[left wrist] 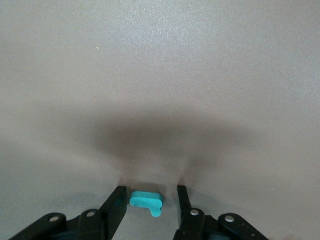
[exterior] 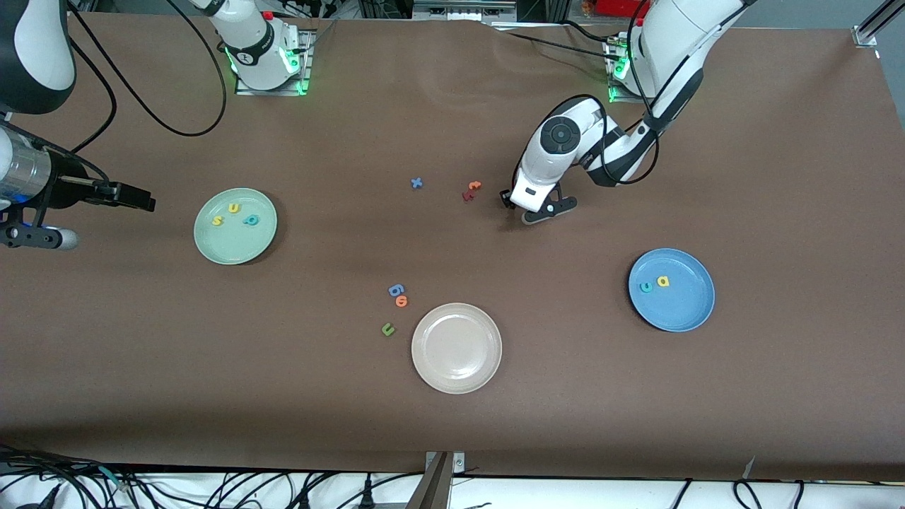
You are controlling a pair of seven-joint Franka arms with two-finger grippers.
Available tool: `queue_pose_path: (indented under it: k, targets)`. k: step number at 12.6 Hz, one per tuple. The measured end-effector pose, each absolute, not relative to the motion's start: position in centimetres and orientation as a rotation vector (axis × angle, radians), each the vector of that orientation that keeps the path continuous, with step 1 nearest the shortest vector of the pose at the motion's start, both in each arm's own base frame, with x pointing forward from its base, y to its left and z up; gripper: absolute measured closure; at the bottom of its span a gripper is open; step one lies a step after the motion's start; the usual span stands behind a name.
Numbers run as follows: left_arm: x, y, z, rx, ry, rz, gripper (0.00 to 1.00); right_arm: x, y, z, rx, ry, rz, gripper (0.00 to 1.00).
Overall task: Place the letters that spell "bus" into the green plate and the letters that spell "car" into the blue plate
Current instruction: 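Lower the left gripper and grasp the teal letter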
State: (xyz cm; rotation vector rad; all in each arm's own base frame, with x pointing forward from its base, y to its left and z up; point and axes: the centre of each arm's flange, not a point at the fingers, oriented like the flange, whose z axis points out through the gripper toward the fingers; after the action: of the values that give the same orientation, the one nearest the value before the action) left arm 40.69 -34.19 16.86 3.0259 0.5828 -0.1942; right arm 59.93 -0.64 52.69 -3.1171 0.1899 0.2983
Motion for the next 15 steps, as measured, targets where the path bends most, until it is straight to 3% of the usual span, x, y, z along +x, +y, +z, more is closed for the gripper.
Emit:
queue_pose_path:
  k: [15]
  targets:
    - [40.91, -34.25, 17.13, 3.035, 0.583, -0.194, 0.7, 59.93, -0.68, 52.68, -3.117, 0.191, 0.299, 0.0]
